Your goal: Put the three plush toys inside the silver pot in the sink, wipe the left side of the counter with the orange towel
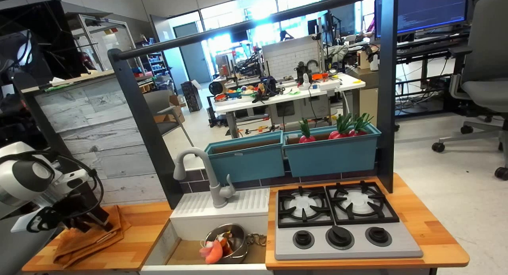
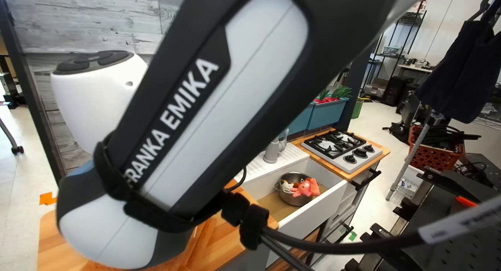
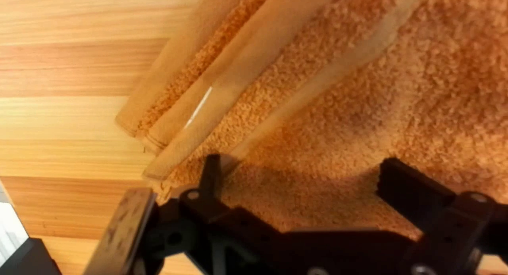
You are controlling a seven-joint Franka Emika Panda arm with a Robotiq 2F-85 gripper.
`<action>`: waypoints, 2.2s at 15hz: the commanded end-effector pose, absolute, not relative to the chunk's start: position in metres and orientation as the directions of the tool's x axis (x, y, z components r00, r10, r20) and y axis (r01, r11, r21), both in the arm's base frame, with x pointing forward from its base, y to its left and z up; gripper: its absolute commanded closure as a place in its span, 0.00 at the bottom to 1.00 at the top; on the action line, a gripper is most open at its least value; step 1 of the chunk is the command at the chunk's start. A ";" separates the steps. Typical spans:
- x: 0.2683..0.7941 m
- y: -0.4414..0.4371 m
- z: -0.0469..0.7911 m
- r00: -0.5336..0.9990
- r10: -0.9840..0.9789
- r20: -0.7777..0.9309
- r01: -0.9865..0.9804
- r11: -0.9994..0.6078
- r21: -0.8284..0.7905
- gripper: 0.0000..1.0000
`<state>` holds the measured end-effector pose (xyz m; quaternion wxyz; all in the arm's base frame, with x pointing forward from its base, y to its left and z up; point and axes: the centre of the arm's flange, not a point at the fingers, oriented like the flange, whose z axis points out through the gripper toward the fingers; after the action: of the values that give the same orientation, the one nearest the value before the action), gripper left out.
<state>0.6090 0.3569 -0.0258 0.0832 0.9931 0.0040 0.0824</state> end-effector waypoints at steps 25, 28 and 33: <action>0.590 0.373 0.062 0.958 0.082 0.273 0.081 -0.997 0.014 0.00; 0.580 0.376 0.100 0.945 0.111 0.308 0.120 -0.993 -0.010 0.00; 0.565 0.376 0.190 0.916 0.118 0.382 0.157 -0.985 -0.071 0.00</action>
<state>0.5919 0.3914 0.1272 -0.0287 0.9817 0.0618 0.1779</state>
